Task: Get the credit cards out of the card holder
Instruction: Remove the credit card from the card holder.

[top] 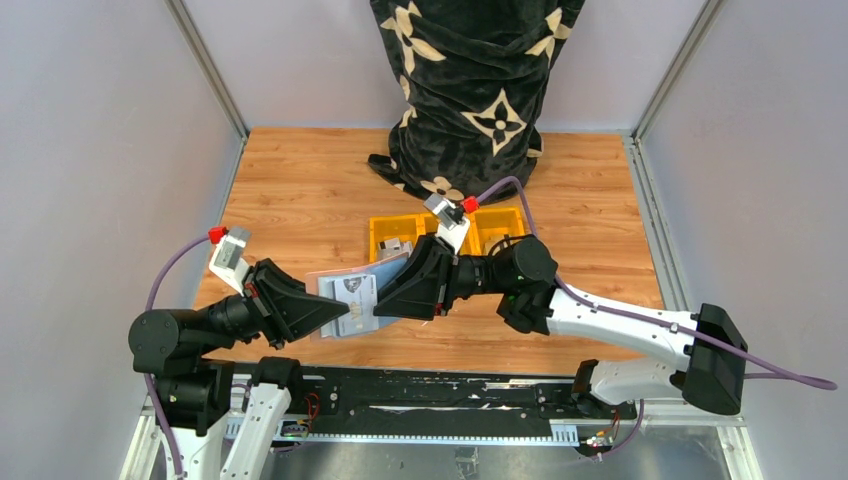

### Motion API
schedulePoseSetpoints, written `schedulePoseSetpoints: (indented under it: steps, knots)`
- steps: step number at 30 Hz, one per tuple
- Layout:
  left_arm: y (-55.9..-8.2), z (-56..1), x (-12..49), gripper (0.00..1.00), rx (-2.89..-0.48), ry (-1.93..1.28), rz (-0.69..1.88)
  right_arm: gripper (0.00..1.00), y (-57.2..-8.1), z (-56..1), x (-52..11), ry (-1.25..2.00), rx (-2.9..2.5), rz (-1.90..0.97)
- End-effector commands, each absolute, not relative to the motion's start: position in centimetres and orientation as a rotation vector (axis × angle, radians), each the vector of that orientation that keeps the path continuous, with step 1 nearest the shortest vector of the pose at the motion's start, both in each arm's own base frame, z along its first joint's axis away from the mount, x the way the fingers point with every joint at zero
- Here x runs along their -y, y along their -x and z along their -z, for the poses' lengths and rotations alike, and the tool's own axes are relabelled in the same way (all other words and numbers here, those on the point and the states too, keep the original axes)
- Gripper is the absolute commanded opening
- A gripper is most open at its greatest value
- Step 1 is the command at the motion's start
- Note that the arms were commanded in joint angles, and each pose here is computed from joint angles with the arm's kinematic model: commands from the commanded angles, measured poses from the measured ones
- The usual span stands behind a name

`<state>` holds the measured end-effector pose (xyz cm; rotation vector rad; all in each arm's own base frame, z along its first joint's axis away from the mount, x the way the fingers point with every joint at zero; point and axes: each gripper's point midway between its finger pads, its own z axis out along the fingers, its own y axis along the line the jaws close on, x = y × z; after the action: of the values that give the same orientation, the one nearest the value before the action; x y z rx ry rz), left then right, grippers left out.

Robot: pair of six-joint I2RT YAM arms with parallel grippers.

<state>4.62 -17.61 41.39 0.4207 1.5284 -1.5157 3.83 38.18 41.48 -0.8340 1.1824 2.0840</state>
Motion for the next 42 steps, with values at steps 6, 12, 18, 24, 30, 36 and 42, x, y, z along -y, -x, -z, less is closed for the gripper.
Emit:
schedulePoseSetpoints:
  steps: [6,12,18,24,30,36,42]
  knots:
    - [-3.6,-42.2,17.5,0.08,-1.489,-0.460,1.490,0.00,-3.5,-42.7,-38.3,0.856,-1.140,-2.064]
    - [-3.1,-42.5,17.6,0.18,-1.485,-0.464,1.519,0.00,-2.7,-43.2,-37.3,0.866,-1.076,-2.091]
    - [-2.8,-43.0,17.6,0.11,-1.476,-0.471,1.532,0.00,-2.8,-42.9,-36.7,0.831,-1.062,-2.094]
    - [-2.8,-43.3,17.6,0.09,-1.470,-0.468,1.531,0.00,-3.4,-42.6,-36.1,0.770,-1.063,-2.078]
    - [-2.8,-43.4,17.6,0.06,-1.465,-0.465,1.527,0.00,-3.5,-42.5,-35.9,0.754,-1.073,-2.076]
    - [-3.8,-43.3,17.4,0.00,-1.466,-0.426,1.487,0.06,-3.2,-42.1,-36.3,0.792,-1.105,-2.087]
    - [-5.6,-42.4,16.8,0.00,-1.476,-0.371,1.378,0.39,-3.2,-42.3,-37.5,0.796,-1.096,-2.115]
